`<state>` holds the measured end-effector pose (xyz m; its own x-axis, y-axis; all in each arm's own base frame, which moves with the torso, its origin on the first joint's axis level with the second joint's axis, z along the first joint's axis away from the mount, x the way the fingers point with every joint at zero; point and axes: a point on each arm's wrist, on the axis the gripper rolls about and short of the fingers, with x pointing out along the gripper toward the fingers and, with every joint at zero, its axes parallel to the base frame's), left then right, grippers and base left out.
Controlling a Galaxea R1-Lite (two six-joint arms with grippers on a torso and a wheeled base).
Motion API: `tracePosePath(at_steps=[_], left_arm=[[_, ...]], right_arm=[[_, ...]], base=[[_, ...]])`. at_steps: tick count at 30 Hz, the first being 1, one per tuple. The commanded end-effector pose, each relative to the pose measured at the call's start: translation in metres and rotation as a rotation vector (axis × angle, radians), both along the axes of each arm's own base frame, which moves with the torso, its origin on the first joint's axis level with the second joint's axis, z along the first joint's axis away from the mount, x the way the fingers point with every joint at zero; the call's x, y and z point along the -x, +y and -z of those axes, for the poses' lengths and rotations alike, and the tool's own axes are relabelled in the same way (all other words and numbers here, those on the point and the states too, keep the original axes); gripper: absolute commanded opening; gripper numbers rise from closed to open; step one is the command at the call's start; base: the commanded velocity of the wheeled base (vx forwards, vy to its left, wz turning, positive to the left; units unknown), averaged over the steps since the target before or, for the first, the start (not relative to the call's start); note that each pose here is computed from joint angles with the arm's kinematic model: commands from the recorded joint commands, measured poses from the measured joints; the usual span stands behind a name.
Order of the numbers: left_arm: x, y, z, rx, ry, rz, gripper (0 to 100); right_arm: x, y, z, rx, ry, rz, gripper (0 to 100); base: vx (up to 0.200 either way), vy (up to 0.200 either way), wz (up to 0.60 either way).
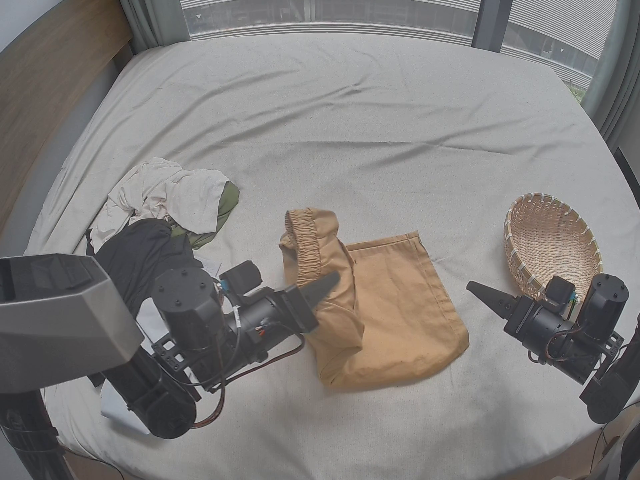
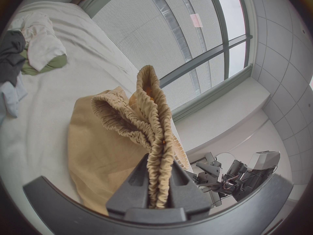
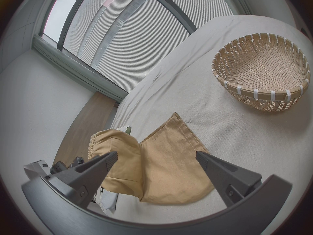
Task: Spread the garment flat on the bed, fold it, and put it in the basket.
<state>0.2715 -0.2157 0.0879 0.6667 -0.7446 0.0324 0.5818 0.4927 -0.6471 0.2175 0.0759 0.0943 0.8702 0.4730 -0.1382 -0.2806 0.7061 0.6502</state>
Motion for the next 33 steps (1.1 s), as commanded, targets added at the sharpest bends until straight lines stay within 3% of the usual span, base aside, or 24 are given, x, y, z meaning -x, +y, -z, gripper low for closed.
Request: tracePosePath(at_steps=[1,10,20,21,28,33], left_arm=[[-0.006,-0.024,0.018,-0.011,0.016,0.054,0],[-0.013,-0.040,0.027,-0.007,0.010,0.088,0],[-0.020,-0.042,0.037,-0.021,0.021,0.098,0],[-0.020,-0.042,0.037,-0.021,0.021,0.097,100],[-0.024,-0.045,0.032,-0.013,0.012,0.086,100],[-0.028,-0.031,0.035,-0.033,0.027,0.040,100]], right_arm=[[-0.001,0.001,-0.001,-0.005,-0.002,-0.003,100],[0.000,0.002,-0.001,-0.007,-0.003,-0.008,100],[-0.001,0.001,-0.001,-0.007,-0.003,-0.003,100],[-0.001,0.001,-0.001,-0.006,-0.005,-0.003,100],[0.002,0.000,-0.002,-0.006,-0.007,-0.002,100],[0.003,0.000,-0.001,-0.003,0.002,-0.002,100]], base=[[0.000,0.000,0.00],[0.000,0.000,0.00],[0.000,0.000,0.00],[0.000,0.000,0.00],[0.000,0.000,0.00],[0.000,0.000,0.00]])
